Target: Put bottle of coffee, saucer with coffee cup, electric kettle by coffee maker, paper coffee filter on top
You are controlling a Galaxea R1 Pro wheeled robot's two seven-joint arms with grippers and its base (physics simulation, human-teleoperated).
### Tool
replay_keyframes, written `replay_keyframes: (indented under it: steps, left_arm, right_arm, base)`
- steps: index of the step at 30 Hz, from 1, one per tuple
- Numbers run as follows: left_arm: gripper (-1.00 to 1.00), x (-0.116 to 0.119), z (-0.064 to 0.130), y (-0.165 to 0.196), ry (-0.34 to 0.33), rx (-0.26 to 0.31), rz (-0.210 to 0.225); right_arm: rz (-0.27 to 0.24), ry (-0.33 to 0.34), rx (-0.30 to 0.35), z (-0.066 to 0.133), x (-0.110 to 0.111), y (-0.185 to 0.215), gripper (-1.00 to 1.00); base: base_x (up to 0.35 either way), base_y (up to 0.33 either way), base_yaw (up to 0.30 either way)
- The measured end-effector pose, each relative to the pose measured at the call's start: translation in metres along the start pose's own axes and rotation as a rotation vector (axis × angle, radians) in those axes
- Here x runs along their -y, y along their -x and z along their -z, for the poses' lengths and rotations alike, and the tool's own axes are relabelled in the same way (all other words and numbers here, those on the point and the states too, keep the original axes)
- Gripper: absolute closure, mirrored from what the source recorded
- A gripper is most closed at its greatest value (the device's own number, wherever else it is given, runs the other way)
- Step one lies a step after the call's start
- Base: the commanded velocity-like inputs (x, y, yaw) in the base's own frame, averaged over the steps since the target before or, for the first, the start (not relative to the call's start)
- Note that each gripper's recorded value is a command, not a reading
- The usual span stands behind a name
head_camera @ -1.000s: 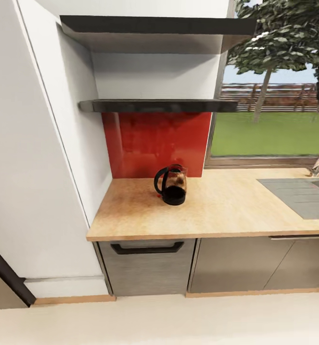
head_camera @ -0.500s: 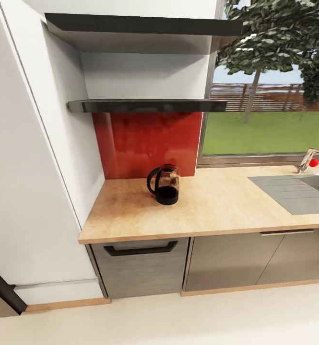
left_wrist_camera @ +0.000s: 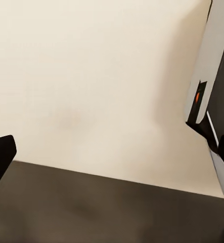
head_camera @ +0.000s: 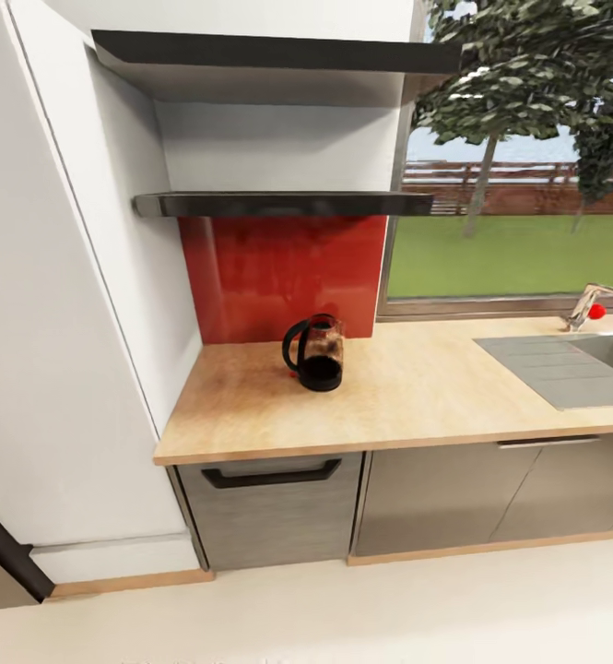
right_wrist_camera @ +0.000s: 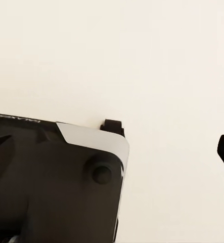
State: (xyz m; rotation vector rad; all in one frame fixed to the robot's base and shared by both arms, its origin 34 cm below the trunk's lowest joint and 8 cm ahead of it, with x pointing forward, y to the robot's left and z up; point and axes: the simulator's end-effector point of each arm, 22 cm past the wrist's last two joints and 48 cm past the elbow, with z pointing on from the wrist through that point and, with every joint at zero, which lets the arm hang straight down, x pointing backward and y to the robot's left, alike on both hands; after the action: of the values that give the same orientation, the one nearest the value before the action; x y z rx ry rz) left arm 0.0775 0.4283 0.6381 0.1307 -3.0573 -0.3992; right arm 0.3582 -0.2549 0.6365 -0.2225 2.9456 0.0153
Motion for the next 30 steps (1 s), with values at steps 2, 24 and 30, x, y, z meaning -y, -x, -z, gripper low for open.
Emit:
replay_keyframes:
  steps: [2,24,30]
  left_arm:
    - [-1.0,-0.001,0.0,0.002,0.002,0.005,0.004]
    - [-1.0,-0.005,0.0,0.008,0.007,0.014,0.004]
    - [-1.0,-0.006,0.0,0.008,0.008,0.014,0.004]
  right_arm:
    - [0.001,0.009,0.007,0.0,-0.007,0.003,-1.0]
    - [-0.012,0.069,0.592,0.076,-0.087,0.239,-1.0]
    - [0.045,0.039,0.814,0.134,-0.081,0.314,-1.0]
  base:
    - [-0.286,0.115,-0.003]
    - [-0.081,0.032,0.0]
    - [0.0,0.0,0.0]
